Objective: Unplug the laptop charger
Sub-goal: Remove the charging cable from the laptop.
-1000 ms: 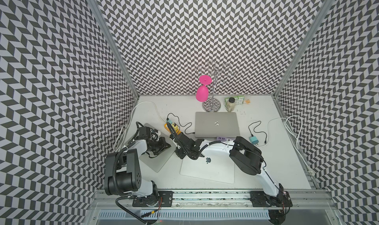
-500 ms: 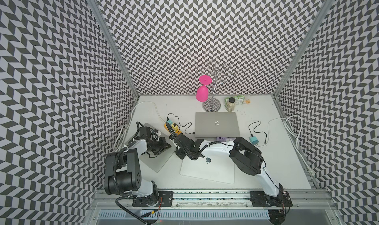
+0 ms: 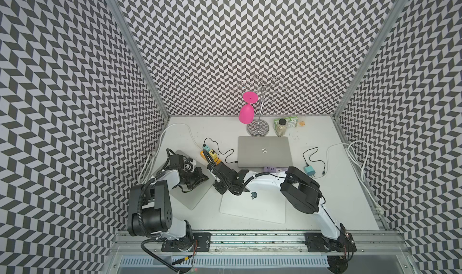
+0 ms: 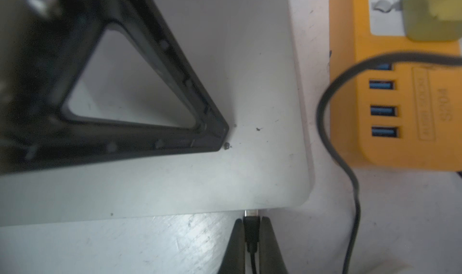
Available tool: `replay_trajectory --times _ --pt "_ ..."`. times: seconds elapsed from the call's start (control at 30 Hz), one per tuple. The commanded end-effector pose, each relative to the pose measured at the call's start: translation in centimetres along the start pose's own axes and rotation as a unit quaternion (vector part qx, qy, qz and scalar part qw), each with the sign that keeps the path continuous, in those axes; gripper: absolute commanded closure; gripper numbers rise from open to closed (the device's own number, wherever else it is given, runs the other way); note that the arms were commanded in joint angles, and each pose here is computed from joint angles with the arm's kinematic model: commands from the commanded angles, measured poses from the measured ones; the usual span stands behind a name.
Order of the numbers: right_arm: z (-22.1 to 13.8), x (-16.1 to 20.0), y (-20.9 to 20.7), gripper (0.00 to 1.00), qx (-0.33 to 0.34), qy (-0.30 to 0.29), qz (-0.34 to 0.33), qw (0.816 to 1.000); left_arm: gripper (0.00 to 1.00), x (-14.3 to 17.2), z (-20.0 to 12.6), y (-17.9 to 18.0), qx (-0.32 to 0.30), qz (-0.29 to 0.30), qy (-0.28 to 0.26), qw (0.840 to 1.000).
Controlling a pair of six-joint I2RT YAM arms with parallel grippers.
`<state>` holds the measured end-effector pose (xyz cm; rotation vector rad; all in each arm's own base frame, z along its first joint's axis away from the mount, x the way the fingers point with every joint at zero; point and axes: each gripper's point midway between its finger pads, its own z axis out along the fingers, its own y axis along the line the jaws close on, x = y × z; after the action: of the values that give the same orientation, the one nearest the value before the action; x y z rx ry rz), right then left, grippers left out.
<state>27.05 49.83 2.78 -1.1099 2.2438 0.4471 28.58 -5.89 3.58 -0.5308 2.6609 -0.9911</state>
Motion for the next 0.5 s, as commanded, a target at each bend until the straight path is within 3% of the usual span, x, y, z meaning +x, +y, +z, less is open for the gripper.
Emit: replay_trajectory --times 0.0,0.47 --pt "-1.17 0.3 -0.62 1.0 0.016 0.011 -0.024 1.0 1.0 0.1 0.08 -0.33 0.004 0.006 0.006 1.0" --pt "-1.76 -0.66 -0.31 0.99 0.008 -0.004 -0.008 1.0 1.0 0.03 0.02 -0.41 0.005 0.006 0.005 1.0"
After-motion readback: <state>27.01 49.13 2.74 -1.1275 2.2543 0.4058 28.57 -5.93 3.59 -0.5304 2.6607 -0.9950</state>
